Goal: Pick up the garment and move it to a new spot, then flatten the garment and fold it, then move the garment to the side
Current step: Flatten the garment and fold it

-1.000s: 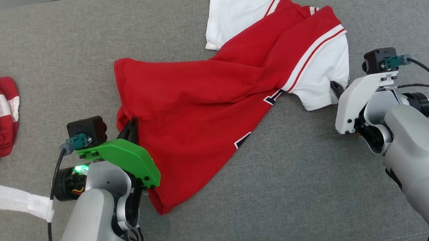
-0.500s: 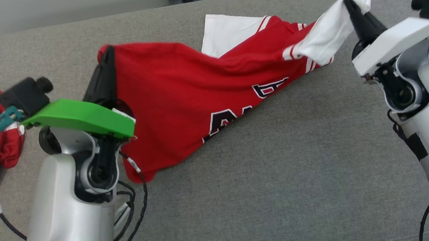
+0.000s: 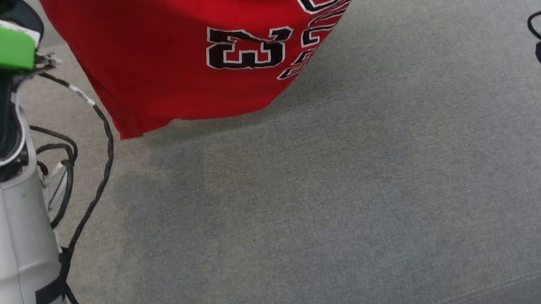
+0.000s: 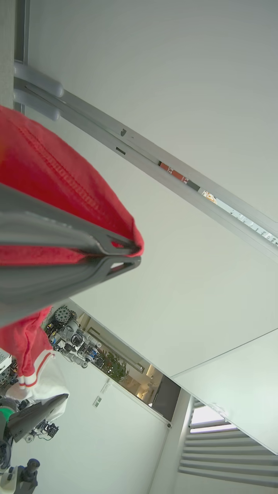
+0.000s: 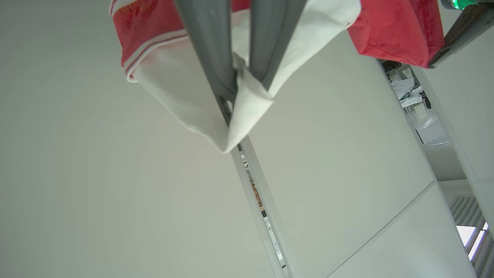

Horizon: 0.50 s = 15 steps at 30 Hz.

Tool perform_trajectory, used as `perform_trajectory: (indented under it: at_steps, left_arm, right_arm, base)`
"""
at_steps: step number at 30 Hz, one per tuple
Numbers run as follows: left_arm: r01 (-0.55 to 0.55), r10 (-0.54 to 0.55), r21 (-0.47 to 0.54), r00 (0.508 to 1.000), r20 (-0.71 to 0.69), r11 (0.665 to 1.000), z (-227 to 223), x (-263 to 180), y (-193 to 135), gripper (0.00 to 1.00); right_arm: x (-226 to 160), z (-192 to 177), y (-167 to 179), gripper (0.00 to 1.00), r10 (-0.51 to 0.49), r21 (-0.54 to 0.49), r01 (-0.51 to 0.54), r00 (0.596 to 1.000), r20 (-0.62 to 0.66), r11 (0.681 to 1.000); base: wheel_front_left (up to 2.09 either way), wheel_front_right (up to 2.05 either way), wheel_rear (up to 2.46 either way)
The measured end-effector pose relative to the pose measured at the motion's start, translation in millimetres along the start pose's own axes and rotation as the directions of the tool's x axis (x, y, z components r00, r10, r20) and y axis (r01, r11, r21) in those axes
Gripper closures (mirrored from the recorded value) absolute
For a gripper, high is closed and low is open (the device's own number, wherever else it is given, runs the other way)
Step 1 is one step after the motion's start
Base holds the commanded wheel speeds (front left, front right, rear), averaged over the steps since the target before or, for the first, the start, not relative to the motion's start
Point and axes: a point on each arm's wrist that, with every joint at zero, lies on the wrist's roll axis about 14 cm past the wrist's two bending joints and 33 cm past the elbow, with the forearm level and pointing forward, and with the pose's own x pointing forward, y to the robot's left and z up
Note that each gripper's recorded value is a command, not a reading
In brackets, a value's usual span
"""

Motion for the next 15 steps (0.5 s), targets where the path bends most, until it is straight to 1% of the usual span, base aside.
perform_trajectory:
  at_steps: [3, 5, 7, 10, 13, 15]
  left_arm:
    - [-0.006, 0.005, 0.016, 1.000, 0.022, 1.000, 11, 10, 3, 1.00]
    - [-0.009, 0.007, 0.041, 0.999, 0.043, 0.999, 19, 17, 5, 1.00]
    - [-0.005, 0.002, 0.054, 0.999, 0.050, 0.999, 20, 24, 7, 1.00]
    - [-0.015, 0.012, 0.078, 0.999, 0.042, 0.997, 12, 36, 17, 1.00]
    - [-0.046, 0.040, 0.127, 0.998, 0.051, 0.991, 6, 50, 35, 1.00]
    - [-0.064, 0.055, 0.162, 0.997, 0.061, 0.985, 0, 59, 50, 1.00]
  right_arm:
    - [11, 19, 9, 1.00, 0.027, -0.010, -0.027, 0.999, 0.047, 1.000]
    - [18, 29, 7, 1.00, 0.025, -0.082, -0.020, 0.998, 0.060, 0.996]
    - [26, 33, 3, 1.00, 0.013, -0.095, -0.006, 0.997, 0.077, 0.995]
    - [39, 19, -15, 1.00, -0.037, -0.123, 0.042, 0.998, 0.047, 0.991]
    - [53, -1, -35, 1.00, -0.090, -0.138, 0.092, 0.996, 0.018, 0.986]
    - [62, -21, -51, 1.00, -0.136, -0.156, 0.134, 0.991, -0.002, 0.979]
  base:
    - [0.00, 0.00, 0.00]
    - [0.00, 0.00, 0.00]
    - [0.00, 0.00, 0.00]
    - [0.00, 0.00, 0.00]
    - [0.00, 0.00, 0.00]
    - [0.00, 0.00, 0.00]
